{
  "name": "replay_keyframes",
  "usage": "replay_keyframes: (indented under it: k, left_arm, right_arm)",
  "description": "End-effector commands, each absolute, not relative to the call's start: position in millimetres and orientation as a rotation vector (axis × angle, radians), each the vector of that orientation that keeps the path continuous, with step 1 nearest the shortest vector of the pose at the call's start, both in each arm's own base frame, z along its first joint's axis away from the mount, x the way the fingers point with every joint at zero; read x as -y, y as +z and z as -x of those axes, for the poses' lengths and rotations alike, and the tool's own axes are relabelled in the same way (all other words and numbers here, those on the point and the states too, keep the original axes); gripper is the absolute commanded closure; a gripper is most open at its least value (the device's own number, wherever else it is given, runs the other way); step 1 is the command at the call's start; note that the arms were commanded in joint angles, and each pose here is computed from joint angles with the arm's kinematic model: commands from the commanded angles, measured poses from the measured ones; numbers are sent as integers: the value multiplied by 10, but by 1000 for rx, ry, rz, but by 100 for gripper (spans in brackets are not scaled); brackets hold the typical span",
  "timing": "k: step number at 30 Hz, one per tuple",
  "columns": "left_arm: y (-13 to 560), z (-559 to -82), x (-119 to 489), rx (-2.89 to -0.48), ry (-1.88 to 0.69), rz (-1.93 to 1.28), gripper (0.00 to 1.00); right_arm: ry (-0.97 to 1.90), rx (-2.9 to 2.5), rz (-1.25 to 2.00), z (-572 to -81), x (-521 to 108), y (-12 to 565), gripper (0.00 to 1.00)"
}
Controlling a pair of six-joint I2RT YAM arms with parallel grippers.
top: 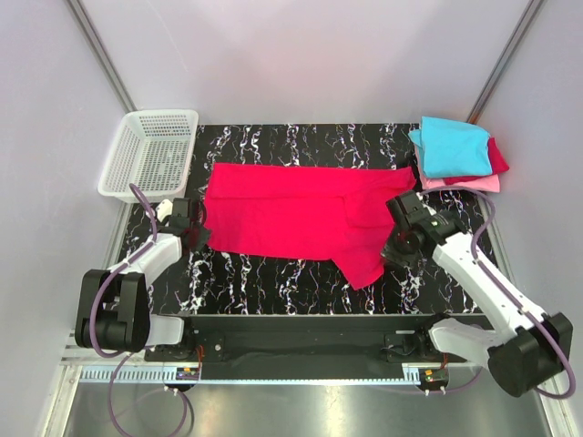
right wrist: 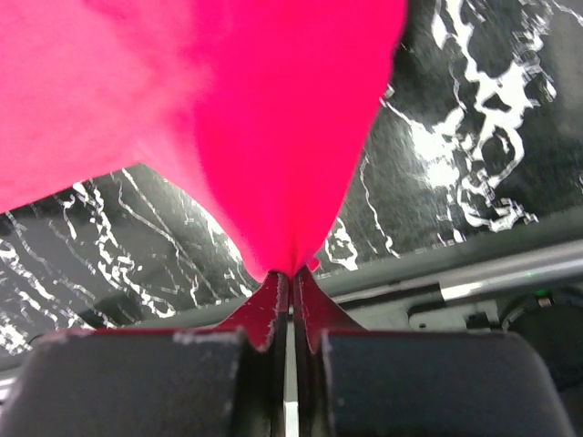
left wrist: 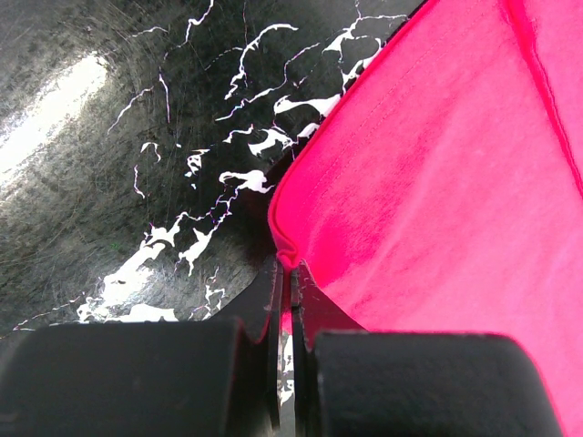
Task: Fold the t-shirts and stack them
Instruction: Fold the tshirt
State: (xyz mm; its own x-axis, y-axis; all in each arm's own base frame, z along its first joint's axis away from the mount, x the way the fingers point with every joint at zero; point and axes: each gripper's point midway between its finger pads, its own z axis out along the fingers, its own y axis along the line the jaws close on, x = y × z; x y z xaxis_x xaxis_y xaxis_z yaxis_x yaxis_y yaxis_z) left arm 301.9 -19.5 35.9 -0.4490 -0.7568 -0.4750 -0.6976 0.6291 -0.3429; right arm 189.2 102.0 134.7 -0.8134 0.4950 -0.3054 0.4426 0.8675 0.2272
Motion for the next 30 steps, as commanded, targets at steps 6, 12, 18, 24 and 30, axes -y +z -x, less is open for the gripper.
replay_keyframes:
  k: [6,12,18,24,30]
  left_arm:
    - [383,-3071,200,-2237,-144,1118,100]
    - [356,-3074,193,-2251,-129,1111,100]
    - [358,-3084,204,-2256,-135,1106,100]
    - [324,-3095,221,-2272,-137,1106,100]
    - [305,-3098,231,-2281,-136,1100,100]
  right_arm:
    - [164,-2736,-468,-2570,-1333,1052,100]
    - [90,-2813,-263,-3142,-1564,705,97]
    - [53,-2735,-231,-3454,-1587,778,66]
    - [22,-2706,-220,-3400,-1492,865,64]
    - [-85,-2750,-229,-3246,-1333,740,64]
